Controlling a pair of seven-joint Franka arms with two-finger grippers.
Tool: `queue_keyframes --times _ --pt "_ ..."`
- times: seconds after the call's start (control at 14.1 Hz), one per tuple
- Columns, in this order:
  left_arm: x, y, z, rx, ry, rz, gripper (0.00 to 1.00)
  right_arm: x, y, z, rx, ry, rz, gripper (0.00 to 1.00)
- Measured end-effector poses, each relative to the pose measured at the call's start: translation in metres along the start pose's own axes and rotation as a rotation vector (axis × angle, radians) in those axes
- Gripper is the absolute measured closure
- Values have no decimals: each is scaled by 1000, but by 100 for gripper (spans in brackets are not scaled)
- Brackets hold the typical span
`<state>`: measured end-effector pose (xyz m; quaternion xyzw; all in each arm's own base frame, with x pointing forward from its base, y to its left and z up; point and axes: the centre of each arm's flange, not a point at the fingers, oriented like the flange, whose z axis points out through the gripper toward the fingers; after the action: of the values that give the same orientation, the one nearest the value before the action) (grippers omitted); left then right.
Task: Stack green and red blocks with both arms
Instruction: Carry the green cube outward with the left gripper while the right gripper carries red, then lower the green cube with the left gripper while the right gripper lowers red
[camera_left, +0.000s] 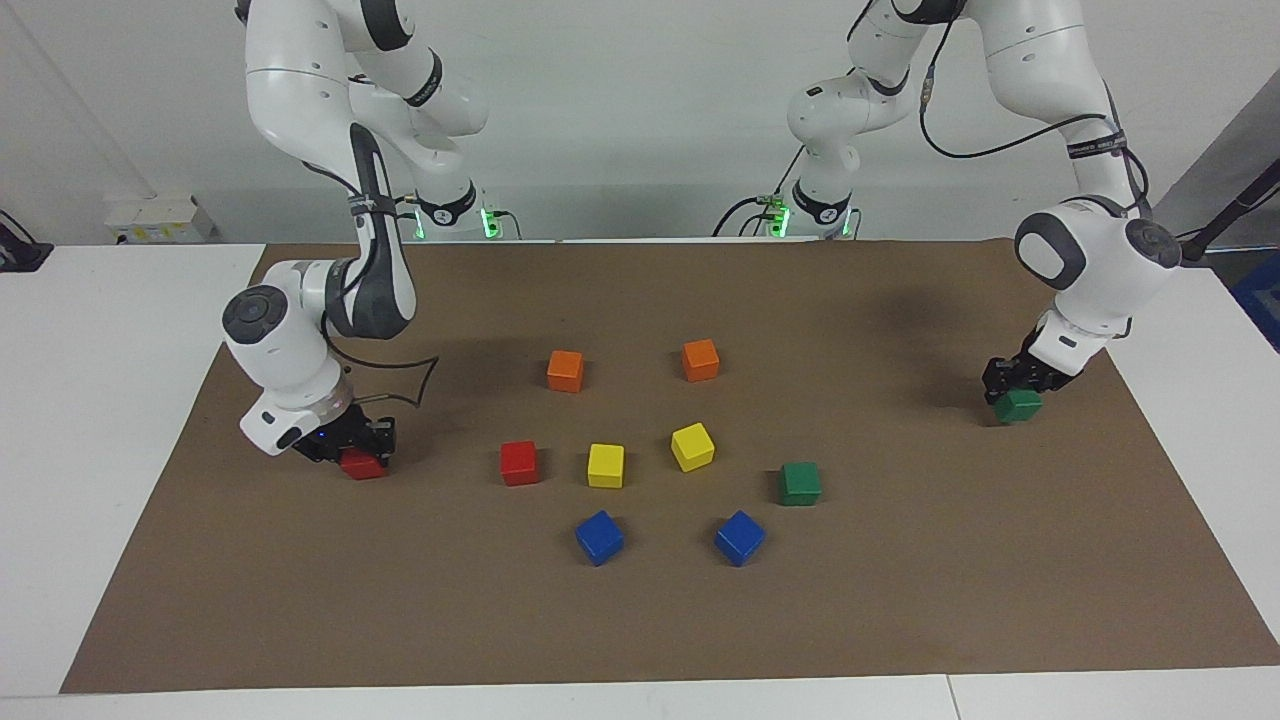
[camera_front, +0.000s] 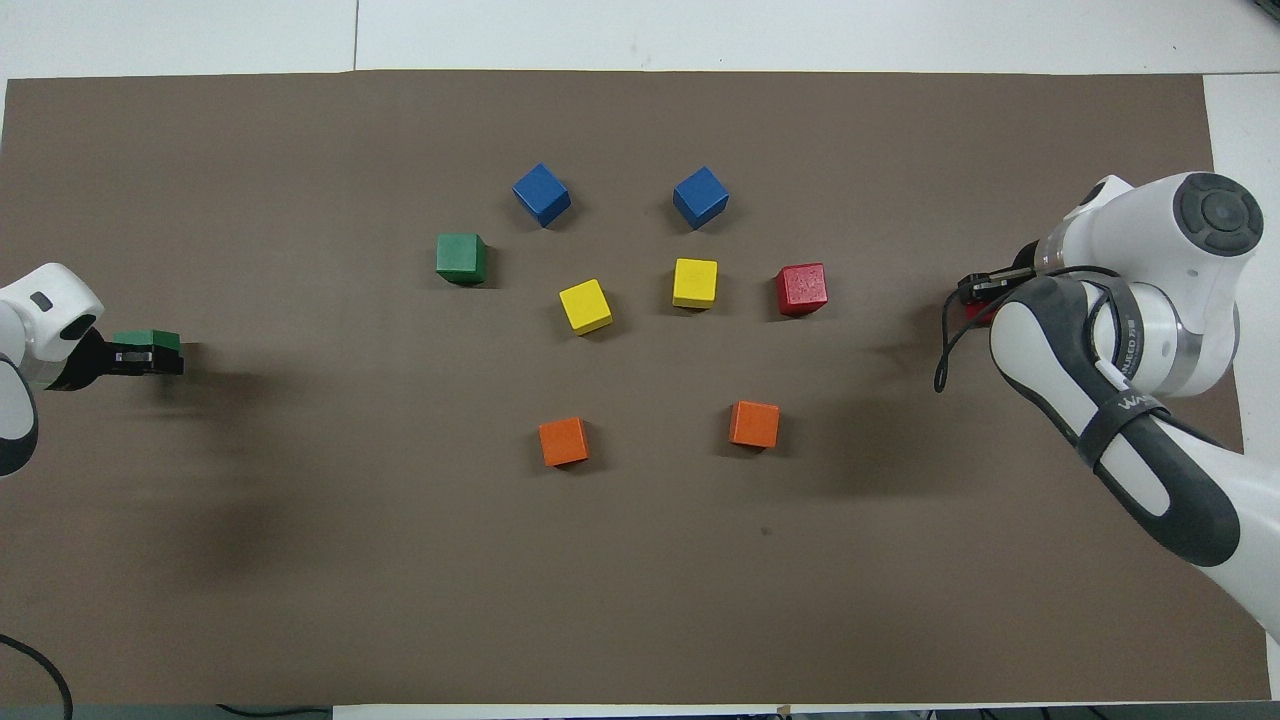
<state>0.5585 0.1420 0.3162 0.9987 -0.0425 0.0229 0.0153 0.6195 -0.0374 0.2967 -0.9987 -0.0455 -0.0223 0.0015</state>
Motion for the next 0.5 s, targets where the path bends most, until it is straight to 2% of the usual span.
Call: queue_keyframes --times 0.14,0.28,0.35,0.42,0.5 --pt "0 -1 10 -2 -6 17 44 0 0 0 0 1 0 42" --pt "1 -1 15 -3 -9 22 44 0 0 0 0 2 0 22" --pt "1 -1 16 -3 -10 23 44 0 0 -2 -1 3 0 8" --pt "1 -1 16 -3 -10 26 44 1 -1 -7 -1 -1 -2 1" --pt "1 -1 16 -3 -10 32 44 2 -2 -19 1 -18 -4 0"
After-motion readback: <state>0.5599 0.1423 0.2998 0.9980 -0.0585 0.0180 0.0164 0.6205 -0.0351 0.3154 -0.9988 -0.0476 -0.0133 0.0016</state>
